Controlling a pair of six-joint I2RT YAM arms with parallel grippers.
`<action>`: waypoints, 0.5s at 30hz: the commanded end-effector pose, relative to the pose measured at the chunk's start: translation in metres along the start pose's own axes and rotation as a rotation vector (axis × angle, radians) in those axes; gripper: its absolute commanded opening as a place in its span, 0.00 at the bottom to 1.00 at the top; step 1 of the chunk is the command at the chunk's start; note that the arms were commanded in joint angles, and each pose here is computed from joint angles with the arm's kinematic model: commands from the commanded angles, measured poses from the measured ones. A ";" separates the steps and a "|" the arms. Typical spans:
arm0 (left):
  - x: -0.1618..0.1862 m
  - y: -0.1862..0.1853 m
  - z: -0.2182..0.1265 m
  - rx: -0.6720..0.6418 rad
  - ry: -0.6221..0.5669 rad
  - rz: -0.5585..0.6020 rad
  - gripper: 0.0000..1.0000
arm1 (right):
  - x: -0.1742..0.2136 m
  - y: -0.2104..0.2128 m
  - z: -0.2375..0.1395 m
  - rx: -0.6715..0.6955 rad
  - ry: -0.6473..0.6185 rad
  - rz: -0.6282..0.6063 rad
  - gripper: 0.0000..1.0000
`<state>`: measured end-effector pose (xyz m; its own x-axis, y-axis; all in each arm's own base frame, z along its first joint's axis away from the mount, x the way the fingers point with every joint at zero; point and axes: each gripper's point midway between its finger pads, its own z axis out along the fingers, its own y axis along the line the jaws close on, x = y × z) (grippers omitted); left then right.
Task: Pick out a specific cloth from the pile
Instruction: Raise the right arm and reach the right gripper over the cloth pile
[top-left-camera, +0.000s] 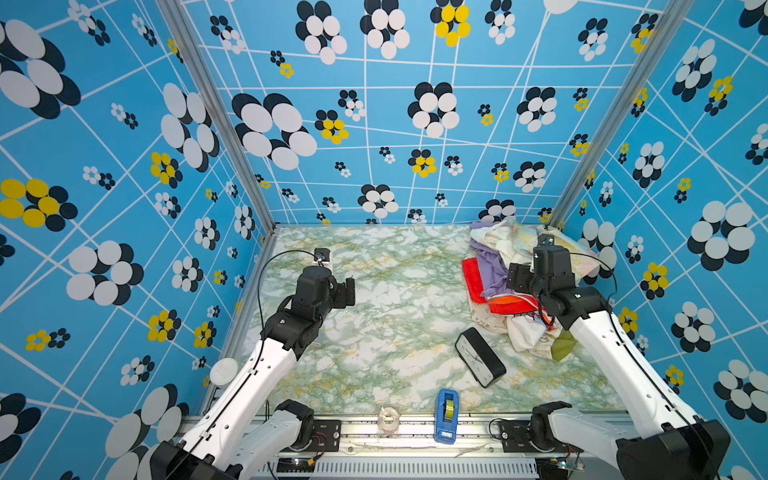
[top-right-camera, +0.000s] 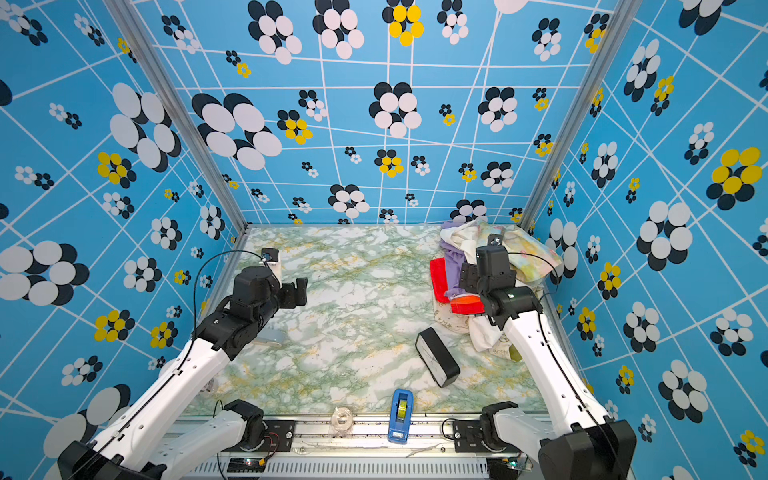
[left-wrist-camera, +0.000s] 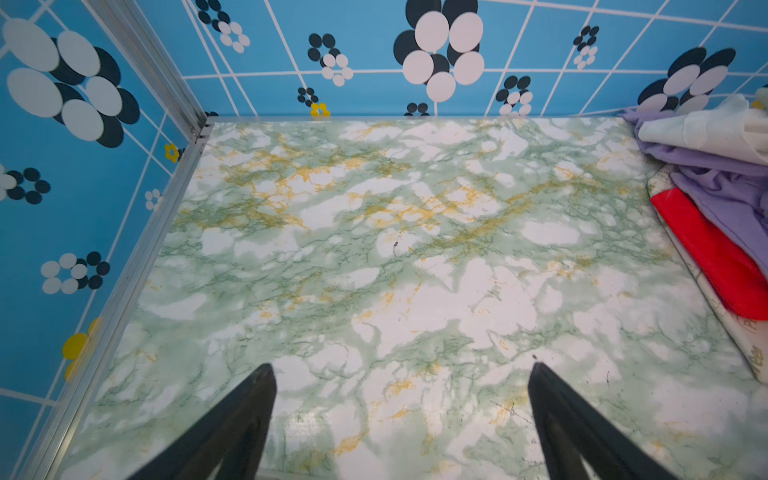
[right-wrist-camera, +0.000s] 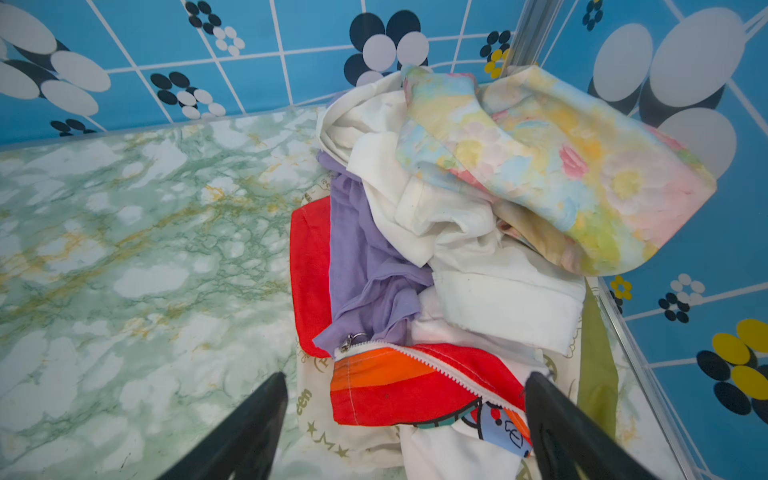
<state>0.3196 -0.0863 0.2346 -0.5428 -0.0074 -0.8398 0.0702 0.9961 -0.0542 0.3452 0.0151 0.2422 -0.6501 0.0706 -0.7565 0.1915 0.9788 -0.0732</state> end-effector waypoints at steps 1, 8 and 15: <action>0.015 -0.001 -0.004 -0.023 0.078 -0.015 0.96 | 0.018 0.007 0.003 0.002 0.148 -0.057 0.82; 0.020 -0.009 -0.001 -0.026 0.086 -0.013 0.96 | 0.018 0.027 0.036 0.037 0.237 -0.113 0.67; 0.027 -0.009 0.002 -0.047 0.102 -0.012 0.97 | 0.016 0.034 0.068 0.114 0.272 -0.130 0.56</action>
<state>0.3067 -0.0989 0.2097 -0.6234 0.0007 -0.7819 0.0543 0.9976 -0.0424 0.3854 0.0432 0.1795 -0.8452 -0.0070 -0.5344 0.1192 0.9723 -0.2012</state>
